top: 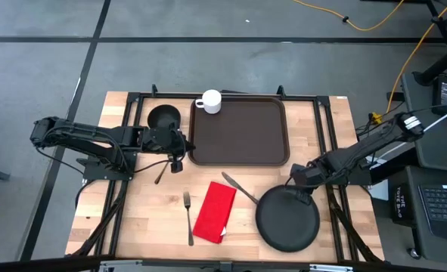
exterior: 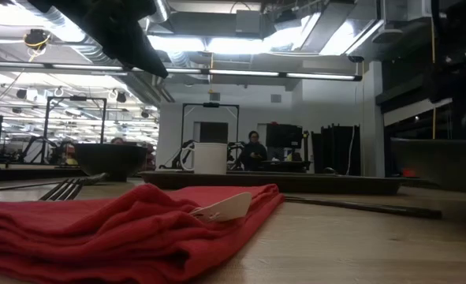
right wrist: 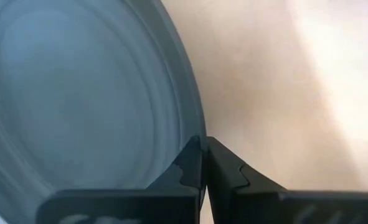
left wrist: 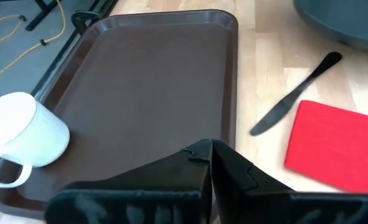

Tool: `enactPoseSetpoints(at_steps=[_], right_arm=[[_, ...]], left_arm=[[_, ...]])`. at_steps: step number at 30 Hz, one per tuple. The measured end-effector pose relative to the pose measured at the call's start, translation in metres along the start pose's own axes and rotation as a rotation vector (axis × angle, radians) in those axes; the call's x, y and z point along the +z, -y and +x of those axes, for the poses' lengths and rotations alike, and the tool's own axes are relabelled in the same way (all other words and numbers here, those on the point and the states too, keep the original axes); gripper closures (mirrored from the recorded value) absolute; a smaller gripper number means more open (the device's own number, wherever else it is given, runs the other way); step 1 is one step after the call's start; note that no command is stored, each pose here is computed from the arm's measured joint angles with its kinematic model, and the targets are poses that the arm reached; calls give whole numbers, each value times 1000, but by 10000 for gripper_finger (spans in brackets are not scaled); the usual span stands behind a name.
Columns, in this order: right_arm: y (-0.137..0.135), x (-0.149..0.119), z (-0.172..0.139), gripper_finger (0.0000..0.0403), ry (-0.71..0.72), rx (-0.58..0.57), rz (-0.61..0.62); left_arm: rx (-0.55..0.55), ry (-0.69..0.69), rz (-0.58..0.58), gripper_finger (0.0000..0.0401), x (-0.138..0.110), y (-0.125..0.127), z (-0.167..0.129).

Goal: Set up tray
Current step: Put the black plate on the brown serving tray to the bottom right of the white cup

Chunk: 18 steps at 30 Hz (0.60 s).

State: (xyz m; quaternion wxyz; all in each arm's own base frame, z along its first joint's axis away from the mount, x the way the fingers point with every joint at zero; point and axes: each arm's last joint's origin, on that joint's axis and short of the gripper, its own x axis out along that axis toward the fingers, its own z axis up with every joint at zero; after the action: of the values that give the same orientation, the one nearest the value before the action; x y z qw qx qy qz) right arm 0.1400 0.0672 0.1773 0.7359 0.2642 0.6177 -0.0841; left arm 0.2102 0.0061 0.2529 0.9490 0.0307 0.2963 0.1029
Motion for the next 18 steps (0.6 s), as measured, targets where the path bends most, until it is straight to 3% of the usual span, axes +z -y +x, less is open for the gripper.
enactPoseSetpoints(at_steps=[5,12,18], right_arm=[[-2,1,-20,394,40,-44,18],[-10,7,-35,394,73,-19,23],[-5,16,-38,394,98,-26,115]], left_arm=[[-6,17,27,397,2,2,0],[-39,114,95,397,11,13,1],[39,89,176,397,20,28,13]])
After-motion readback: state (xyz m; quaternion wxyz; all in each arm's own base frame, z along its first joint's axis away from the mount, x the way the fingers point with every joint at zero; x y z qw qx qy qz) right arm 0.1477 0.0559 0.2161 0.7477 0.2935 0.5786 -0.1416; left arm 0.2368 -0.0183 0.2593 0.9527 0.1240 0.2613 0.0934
